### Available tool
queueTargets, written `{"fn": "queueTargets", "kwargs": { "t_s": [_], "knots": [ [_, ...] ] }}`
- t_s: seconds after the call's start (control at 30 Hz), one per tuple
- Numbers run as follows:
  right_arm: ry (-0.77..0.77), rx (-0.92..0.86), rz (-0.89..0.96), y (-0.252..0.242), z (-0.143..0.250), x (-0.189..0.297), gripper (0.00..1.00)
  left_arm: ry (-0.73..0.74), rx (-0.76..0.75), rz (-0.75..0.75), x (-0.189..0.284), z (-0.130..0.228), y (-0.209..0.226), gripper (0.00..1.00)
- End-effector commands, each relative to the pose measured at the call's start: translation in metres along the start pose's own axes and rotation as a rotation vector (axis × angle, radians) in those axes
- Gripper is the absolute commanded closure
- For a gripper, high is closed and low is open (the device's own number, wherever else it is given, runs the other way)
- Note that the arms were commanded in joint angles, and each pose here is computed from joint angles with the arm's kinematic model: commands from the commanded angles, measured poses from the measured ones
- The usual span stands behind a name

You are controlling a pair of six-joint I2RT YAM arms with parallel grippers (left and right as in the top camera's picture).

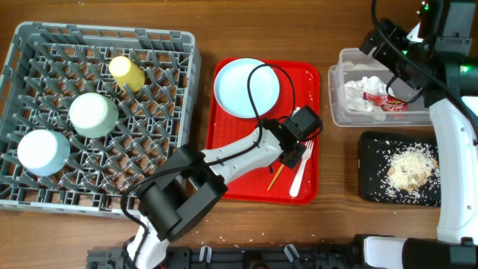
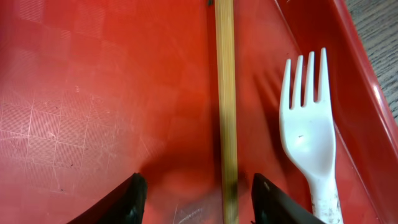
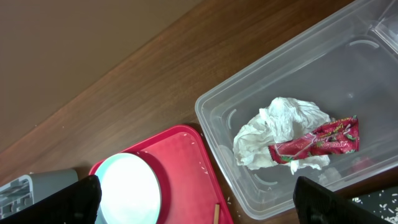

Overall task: Sort waste into correct bins and load items into the dishwasher rack
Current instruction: 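Reach the left gripper to the wooden chopstick and grasp it, then carry the chopstick into the dish rack and release it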

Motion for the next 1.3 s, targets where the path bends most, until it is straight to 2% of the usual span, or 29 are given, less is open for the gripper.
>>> {"fn": "queueTargets", "kwargs": {
  "t_s": [0.0,0.07,0.17,0.27,0.33,0.37,0.53,0.67,0.77,0.87,0.93,1.0,1.1,1.17,1.27],
  "knots": [
    [-0.017,-0.001,0.009,0.0,-0.005,0.001,0.0,0.037,-0.009,-0.016,-0.019,0.009,0.001,0.47],
    [-0.017,-0.001,0.009,0.0,-0.005,0.001,0.0,0.066,-0.011,-0.023,-0.03,0.017,0.003,0.52],
    [-0.017,0.0,0.009,0.0,-0.005,0.001,0.0,0.081,-0.011,-0.026,-0.035,0.021,0.003,0.71],
    [-0.017,0.0,0.009,0.0,-0.005,0.001,0.0,0.085,-0.017,-0.025,-0.035,0.022,0.001,0.8],
    [-0.017,0.0,0.009,0.0,-0.005,0.001,0.0,0.083,-0.017,-0.025,-0.035,0.022,0.0,0.94],
    [-0.017,0.0,0.009,0.0,-0.005,0.001,0.0,0.081,-0.012,-0.025,-0.034,0.021,0.0,0.96],
    [-0.017,-0.001,0.009,0.0,-0.005,0.001,0.0,0.025,0.033,-0.009,-0.006,0.004,-0.003,0.96],
    [-0.017,-0.001,0.009,0.0,-0.005,0.001,0.0,-0.101,0.09,0.007,0.055,-0.024,0.014,0.96],
    [-0.017,0.0,0.009,0.0,-0.005,0.001,0.0,-0.176,0.184,-0.007,0.11,-0.033,0.054,0.96],
    [-0.017,0.0,0.009,0.0,-0.005,0.001,0.0,-0.259,0.294,-0.057,0.164,-0.031,0.115,0.96],
    [-0.017,0.0,0.009,0.0,-0.005,0.001,0.0,-0.272,0.348,-0.113,0.181,-0.021,0.162,0.96],
    [-0.017,0.0,0.009,0.0,-0.005,0.001,0.0,-0.252,0.374,-0.166,0.181,-0.008,0.207,0.96],
    [-0.017,0.0,0.009,0.0,-0.005,0.001,0.0,-0.222,0.355,-0.118,0.173,0.011,0.251,0.96],
    [-0.017,-0.001,0.009,0.0,-0.005,0.001,0.0,-0.223,0.428,-0.123,0.17,0.025,0.286,0.96],
    [-0.017,-0.001,0.009,0.0,-0.005,0.001,0.0,-0.231,0.427,-0.001,0.159,0.035,0.301,0.96]
  ]
}}
Point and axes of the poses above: each gripper's point midway between its finger pads, its own x axis back along the fingers, its own y axis along the line the jaws close on, z = x × y, the point moved 1 cm from there along x, back along the fingers, and after that the axes turned 4 degrees about -x, right-handed, at the moved point
